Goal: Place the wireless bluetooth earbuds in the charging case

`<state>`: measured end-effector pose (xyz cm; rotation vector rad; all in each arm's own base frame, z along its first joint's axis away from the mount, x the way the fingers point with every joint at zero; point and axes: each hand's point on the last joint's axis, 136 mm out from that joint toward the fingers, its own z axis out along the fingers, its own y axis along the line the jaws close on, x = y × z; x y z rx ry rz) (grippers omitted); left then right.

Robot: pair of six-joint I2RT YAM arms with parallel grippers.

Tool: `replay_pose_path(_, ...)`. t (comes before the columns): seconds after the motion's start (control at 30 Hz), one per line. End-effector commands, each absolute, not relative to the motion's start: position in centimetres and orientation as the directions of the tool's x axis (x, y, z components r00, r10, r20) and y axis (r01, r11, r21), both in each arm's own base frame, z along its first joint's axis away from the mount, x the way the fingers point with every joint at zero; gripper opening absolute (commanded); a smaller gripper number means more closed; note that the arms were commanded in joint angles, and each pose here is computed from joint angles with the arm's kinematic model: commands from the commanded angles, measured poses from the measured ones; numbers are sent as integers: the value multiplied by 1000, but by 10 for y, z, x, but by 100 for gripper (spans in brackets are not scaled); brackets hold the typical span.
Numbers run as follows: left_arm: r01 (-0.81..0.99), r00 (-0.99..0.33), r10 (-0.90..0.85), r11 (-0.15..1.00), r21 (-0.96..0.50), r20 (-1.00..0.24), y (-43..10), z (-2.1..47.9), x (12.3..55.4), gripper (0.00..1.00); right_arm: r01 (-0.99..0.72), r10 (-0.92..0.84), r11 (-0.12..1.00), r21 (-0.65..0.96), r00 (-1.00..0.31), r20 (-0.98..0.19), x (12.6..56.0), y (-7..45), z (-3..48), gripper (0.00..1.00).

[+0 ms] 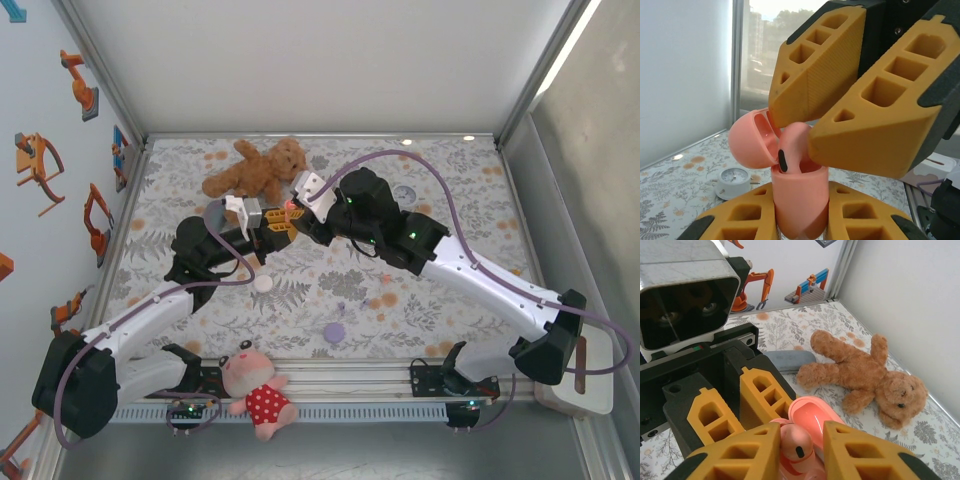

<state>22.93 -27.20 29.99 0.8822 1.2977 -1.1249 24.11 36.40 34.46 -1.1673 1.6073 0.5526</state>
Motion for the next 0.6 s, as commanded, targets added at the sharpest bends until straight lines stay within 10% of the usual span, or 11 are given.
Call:
replay_pose_path(0.0, 971, 3, -157, 235, -34, -988, -271, 321, 220, 0, -889, -374, 418, -186, 17, -927, 233, 361, 367, 32)
replay_pose_path(0.57, 971, 8, -155, 238, -30, -988, -269, 320, 216, 0, -815, -182, 565, -124, 23, -983, 237, 334, 428, 69)
